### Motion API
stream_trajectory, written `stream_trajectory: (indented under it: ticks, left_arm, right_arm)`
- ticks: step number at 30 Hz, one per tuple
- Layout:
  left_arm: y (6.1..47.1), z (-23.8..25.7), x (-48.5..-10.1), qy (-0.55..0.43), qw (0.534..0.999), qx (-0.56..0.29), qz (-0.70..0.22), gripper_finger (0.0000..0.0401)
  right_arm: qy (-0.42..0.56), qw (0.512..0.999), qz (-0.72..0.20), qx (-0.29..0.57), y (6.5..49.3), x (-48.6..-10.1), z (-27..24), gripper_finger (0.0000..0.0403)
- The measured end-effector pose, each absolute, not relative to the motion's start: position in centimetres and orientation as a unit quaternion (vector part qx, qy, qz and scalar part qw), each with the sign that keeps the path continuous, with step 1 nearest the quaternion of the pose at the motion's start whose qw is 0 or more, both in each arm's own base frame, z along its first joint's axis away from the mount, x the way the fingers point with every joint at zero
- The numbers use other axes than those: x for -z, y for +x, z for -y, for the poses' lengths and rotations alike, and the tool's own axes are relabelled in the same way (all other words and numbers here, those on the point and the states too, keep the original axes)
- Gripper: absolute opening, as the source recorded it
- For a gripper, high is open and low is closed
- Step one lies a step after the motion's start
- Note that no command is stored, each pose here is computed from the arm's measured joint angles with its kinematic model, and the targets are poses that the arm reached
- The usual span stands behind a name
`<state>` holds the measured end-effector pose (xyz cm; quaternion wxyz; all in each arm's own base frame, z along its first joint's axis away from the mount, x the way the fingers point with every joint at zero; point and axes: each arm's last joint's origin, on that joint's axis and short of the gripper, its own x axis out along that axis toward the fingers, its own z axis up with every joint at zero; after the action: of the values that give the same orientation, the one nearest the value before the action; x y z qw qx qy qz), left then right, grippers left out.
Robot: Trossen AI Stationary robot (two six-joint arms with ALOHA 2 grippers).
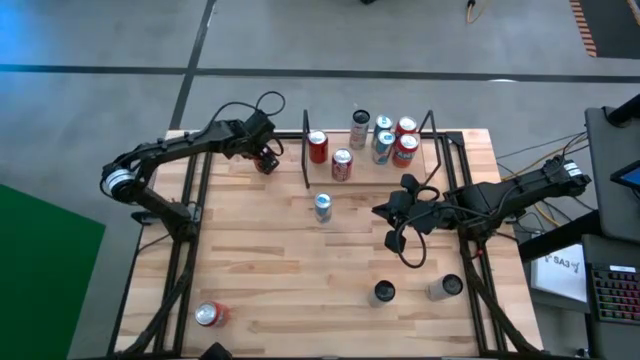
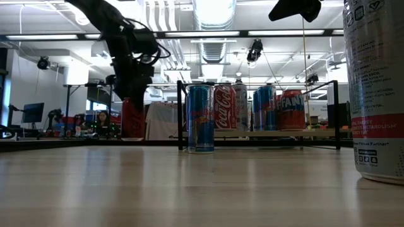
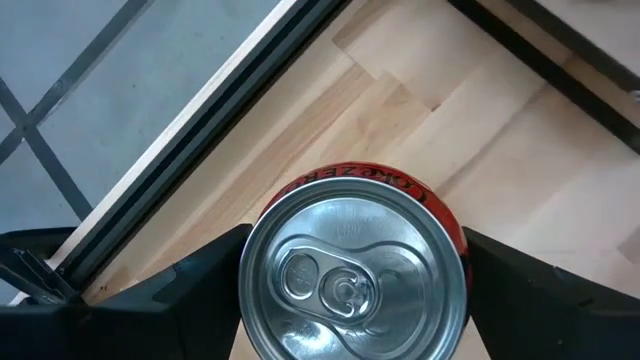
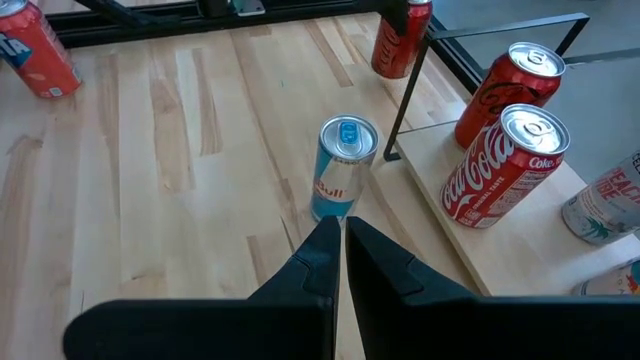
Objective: Place canned beverage on shelf
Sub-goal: Put the red and black soda can on the shelf
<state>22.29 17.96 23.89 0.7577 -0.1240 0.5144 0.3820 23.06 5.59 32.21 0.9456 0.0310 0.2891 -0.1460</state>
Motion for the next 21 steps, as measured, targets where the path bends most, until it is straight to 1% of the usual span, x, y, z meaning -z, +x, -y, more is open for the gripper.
stream_trajectory:
  ticks: [7, 13, 21]
  left_arm:
    - [22.0, -16.4, -25.3, -0.113, 0.770, -0.373, -0.505, 0.0297]
    - [21.4, -15.2, -26.7, -0.099, 0.774, -0.386, -0.492, 0.0297]
    - [20.7, -13.4, -28.9, -0.085, 0.801, -0.378, -0.456, 0.0297]
  right_arm:
    - [0.031, 0.946, -0.289, 0.146, 23.1, -32.2, -5.6, 0.0012]
    - [0.031, 0.946, -0.289, 0.146, 23.1, -32.2, -5.6, 0.0012]
    - [0.031, 0.946, -0.288, 0.146, 23.1, -32.2, -5.6, 0.0012]
